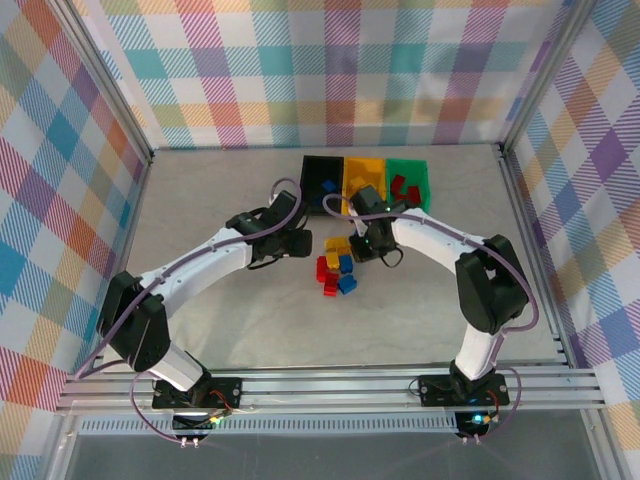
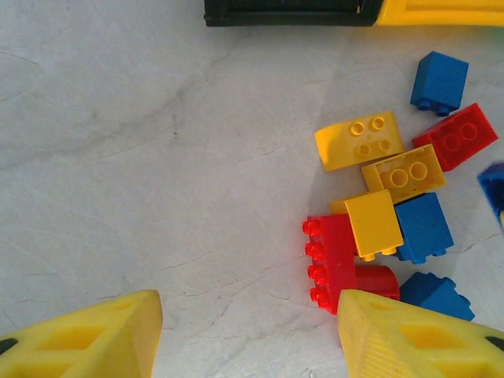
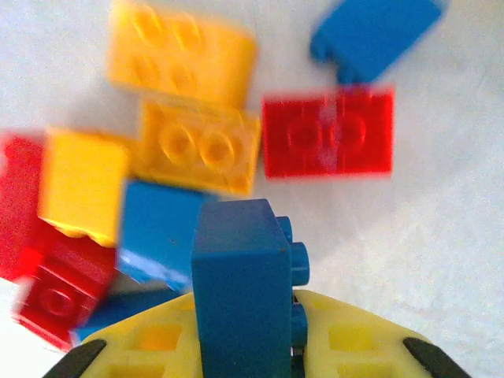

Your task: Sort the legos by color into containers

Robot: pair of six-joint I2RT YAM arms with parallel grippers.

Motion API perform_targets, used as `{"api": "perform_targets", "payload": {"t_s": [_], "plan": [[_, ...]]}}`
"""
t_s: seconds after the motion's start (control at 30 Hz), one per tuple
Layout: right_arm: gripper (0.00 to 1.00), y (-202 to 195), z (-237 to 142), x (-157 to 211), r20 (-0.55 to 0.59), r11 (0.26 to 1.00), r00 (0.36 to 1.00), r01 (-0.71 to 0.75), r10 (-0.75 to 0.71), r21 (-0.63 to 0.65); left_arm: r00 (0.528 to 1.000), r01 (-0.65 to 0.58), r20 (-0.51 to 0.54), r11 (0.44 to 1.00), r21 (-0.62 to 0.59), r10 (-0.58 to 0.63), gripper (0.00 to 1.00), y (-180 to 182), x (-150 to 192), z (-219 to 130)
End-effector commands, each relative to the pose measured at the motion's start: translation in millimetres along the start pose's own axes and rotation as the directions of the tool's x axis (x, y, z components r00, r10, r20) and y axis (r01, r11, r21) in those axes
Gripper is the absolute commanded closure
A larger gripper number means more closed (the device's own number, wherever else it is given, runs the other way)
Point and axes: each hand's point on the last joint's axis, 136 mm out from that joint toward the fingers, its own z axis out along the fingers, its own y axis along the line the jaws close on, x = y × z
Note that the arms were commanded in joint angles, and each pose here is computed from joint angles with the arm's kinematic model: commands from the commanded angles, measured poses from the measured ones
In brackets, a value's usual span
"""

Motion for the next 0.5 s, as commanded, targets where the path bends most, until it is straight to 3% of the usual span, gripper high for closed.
{"api": "perform_targets", "payload": {"t_s": [0.0, 0.27, 0.47], "plan": [[0.76, 12.1, -23.9, -45.4, 0.111, 0.999, 0.994, 0.009, -0.005, -0.031, 1.0, 0.006, 0.007, 1.0, -0.019, -0.006, 0.39, 10.5, 3.0, -8.5], [0.76, 27.0, -16.6, -142.3, 0.245, 0.998, 0.969, 0.041, -0.03, -0.039, 1.0, 0.007, 0.016, 0.999, -0.032, -0.006, 0.39, 18.7, 8.0, -19.0], [0.75, 23.2, 9.6, -196.4, 0.298, 0.999, 0.954, 0.032, -0.026, -0.014, 1.0, -0.006, 0.015, 0.998, -0.063, 0.007, 0.4, 28.4, 12.7, -26.5]]}}
